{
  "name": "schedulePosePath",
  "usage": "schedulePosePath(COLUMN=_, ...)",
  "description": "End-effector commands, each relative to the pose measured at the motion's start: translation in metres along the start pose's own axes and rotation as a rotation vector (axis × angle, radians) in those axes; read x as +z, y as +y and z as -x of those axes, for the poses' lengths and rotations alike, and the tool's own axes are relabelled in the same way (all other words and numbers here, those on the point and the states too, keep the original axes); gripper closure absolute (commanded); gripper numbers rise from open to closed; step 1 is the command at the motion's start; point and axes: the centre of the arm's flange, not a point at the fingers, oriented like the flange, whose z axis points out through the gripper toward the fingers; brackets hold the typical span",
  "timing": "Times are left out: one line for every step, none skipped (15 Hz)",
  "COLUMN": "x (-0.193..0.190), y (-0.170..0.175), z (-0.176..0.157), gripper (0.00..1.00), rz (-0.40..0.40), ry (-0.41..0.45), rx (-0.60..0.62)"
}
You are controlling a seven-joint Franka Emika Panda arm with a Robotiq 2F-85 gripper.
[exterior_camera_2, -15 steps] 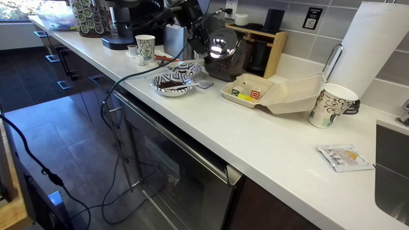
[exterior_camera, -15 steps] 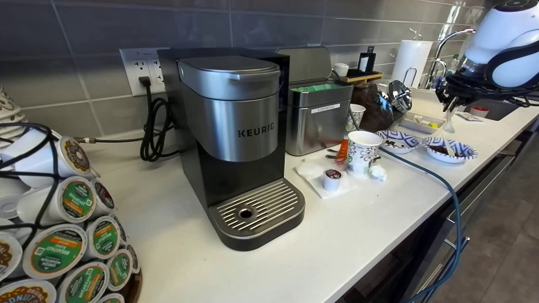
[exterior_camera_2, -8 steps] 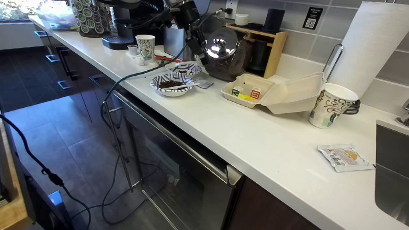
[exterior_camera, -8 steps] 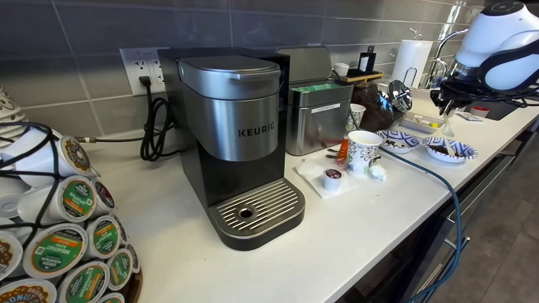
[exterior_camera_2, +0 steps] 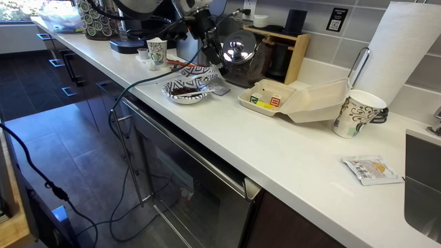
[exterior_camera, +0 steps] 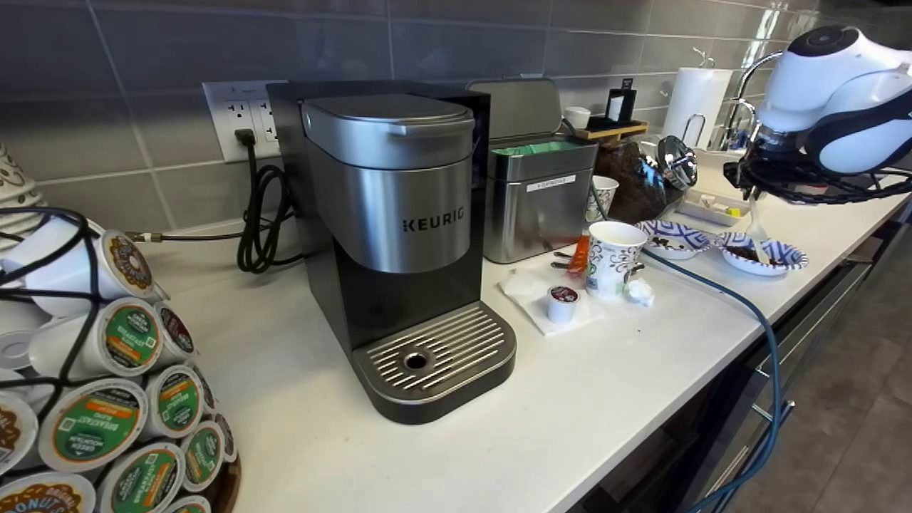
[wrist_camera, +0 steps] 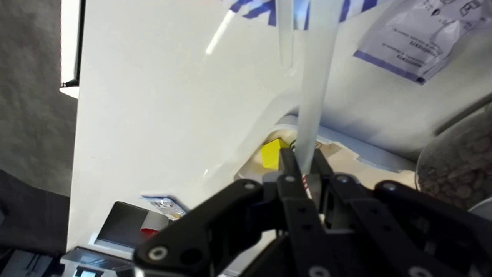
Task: Use the spoon to scoop up contents from the bowl to right into the bowl to the left
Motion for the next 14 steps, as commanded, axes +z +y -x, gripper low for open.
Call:
schedulePosePath(x=0.008, y=-0.01, z=0.015, gripper=0.97, rz=0.033, ry=0.037, rx=-0.009)
schedulePosePath(x=0.008, y=-0.013, z=0.018, gripper=0.97, rz=0.033, ry=0.038, rx=-0.014)
schedulePosePath(x=0.009, y=-0.015, z=0.021, gripper=0.97, rz=0.039, ry=0.045, rx=-0.021)
schedulePosePath(x=0.011, y=-0.017, z=0.024, gripper=0.97, rz=0.044, ry=0.056, rx=-0.025)
schedulePosePath(x=0.012, y=-0.019, z=0.028, gripper=0.97, rz=0.047, ry=0.065, rx=-0.03)
schedulePosePath(x=0.014, y=-0.021, z=0.03, gripper=0.97, rz=0.052, ry=0.071, rx=-0.034)
schedulePosePath(x=0.015, y=-0.023, z=0.033, gripper=0.97, rz=0.058, ry=0.075, rx=-0.038)
schedulePosePath(x=0.016, y=-0.023, z=0.035, gripper=0.97, rz=0.058, ry=0.08, rx=-0.04)
schedulePosePath(x=0.017, y=-0.024, z=0.037, gripper=0.97, rz=0.063, ry=0.083, rx=-0.045)
schedulePosePath(x=0.018, y=-0.024, z=0.039, gripper=0.97, rz=0.068, ry=0.084, rx=-0.052)
schedulePosePath(x=0.02, y=-0.024, z=0.042, gripper=0.97, rz=0.078, ry=0.082, rx=-0.064)
schedulePosePath(x=0.021, y=-0.023, z=0.044, gripper=0.97, rz=0.083, ry=0.085, rx=-0.07)
schedulePosePath(x=0.022, y=-0.023, z=0.045, gripper=0.97, rz=0.095, ry=0.087, rx=-0.07)
schedulePosePath(x=0.023, y=-0.021, z=0.046, gripper=0.63, rz=0.103, ry=0.084, rx=-0.072)
